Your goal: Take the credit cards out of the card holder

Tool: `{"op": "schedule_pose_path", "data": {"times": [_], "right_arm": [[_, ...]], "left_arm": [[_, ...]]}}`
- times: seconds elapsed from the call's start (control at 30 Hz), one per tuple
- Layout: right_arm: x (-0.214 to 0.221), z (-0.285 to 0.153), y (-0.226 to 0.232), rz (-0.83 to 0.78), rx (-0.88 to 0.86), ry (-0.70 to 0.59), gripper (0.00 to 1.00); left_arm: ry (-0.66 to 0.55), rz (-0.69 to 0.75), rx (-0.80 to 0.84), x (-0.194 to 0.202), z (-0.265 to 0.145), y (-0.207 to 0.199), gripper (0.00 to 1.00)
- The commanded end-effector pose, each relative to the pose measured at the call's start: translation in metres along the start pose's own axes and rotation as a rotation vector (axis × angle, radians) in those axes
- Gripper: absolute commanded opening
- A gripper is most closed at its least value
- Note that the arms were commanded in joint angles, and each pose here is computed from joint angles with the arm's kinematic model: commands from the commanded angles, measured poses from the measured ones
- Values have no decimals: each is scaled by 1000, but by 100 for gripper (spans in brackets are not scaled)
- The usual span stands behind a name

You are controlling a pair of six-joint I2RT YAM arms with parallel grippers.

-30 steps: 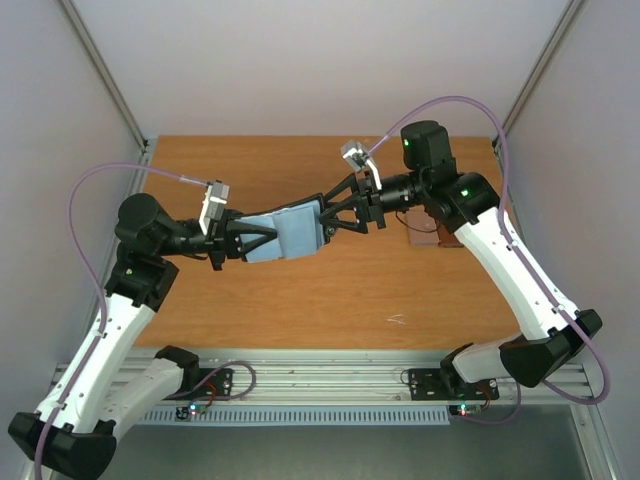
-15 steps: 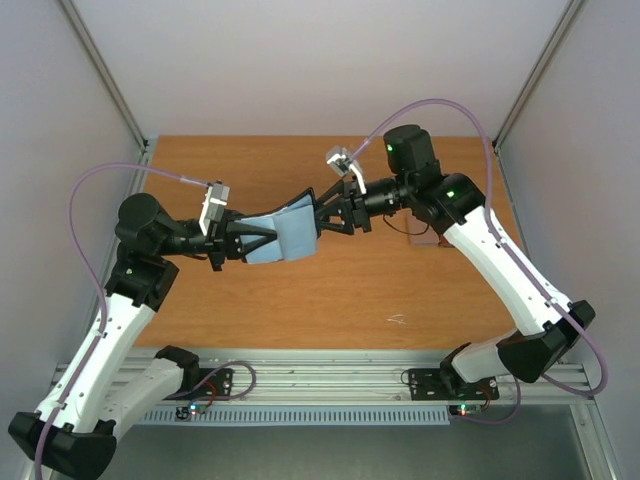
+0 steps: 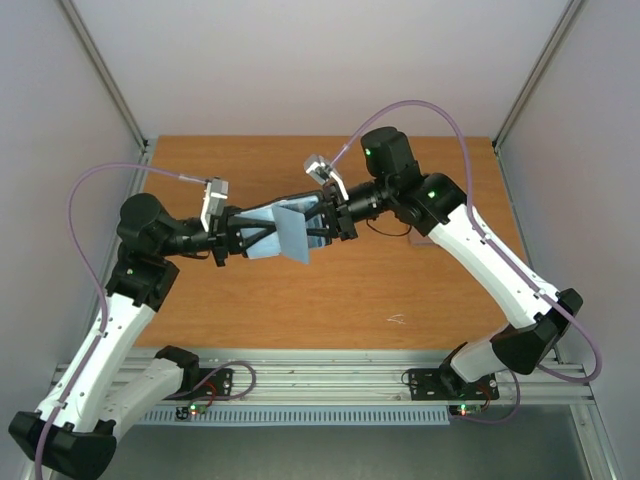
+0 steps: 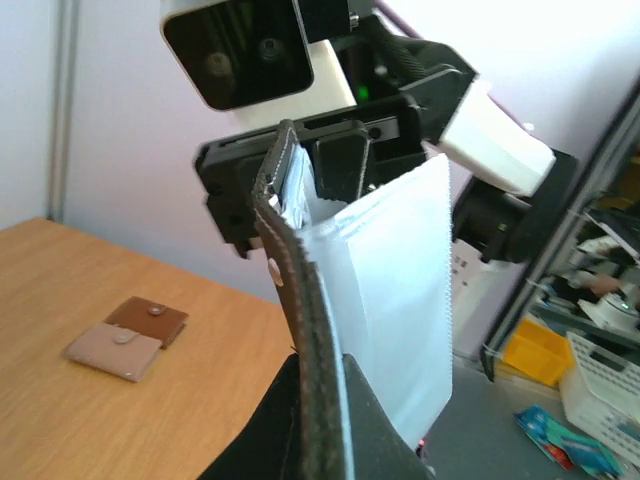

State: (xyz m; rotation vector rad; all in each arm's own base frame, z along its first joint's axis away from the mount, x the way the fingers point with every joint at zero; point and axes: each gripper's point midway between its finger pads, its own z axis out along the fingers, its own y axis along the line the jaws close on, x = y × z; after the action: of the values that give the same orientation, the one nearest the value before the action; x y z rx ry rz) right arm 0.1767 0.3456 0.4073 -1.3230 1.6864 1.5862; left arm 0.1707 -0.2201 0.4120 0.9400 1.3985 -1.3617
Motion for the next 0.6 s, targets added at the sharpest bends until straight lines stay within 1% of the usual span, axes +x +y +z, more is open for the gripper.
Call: {"op": "schedule_pose_path", "data": {"times": [0.0, 0.03, 0.1, 0.13, 0.17, 0.2, 0.27, 0.3, 0.33, 0.37, 0.4, 0.47, 0.5, 0.57], "right_arm": [[-12, -1, 4, -17, 50, -24, 1], [-12, -3, -3, -2, 99, -23, 1], [-9, -8, -22, 37, 225, -15, 1], [-7, -13, -37, 65, 324, -12, 1], [-2, -25, -62, 110, 490, -4, 1], [4, -40, -85, 167, 653, 7, 1], [18, -83, -120, 263, 990, 46, 1], [27, -107, -133, 301, 1159, 84, 1], [35, -125, -141, 321, 1278, 127, 1], [41, -137, -146, 328, 1362, 168, 1], [45, -144, -149, 330, 1405, 202, 1], [49, -145, -153, 333, 1431, 239, 1], [49, -140, -153, 326, 1416, 245, 1], [44, -119, -151, 314, 1302, 228, 1]], "left_arm": [[-58, -14, -179, -5, -3, 32, 0], [-54, -33, -234, -2, -5, 43, 8], [-48, -62, -363, 6, -13, 65, 34], [-42, -61, -441, 10, -18, 77, 43], [-41, -67, -545, 14, -27, 93, 50], [-26, -62, -614, 19, -34, 103, 54], [11, -34, -724, 28, -46, 118, 58], [31, -17, -753, 31, -50, 121, 58], [43, -9, -767, 33, -52, 123, 59], [52, 2, -761, 35, -52, 122, 59], [56, 5, -738, 36, -49, 120, 59], [48, -4, -672, 36, -41, 112, 58], [42, -13, -635, 36, -37, 107, 58], [30, -34, -566, 37, -30, 100, 57]]}}
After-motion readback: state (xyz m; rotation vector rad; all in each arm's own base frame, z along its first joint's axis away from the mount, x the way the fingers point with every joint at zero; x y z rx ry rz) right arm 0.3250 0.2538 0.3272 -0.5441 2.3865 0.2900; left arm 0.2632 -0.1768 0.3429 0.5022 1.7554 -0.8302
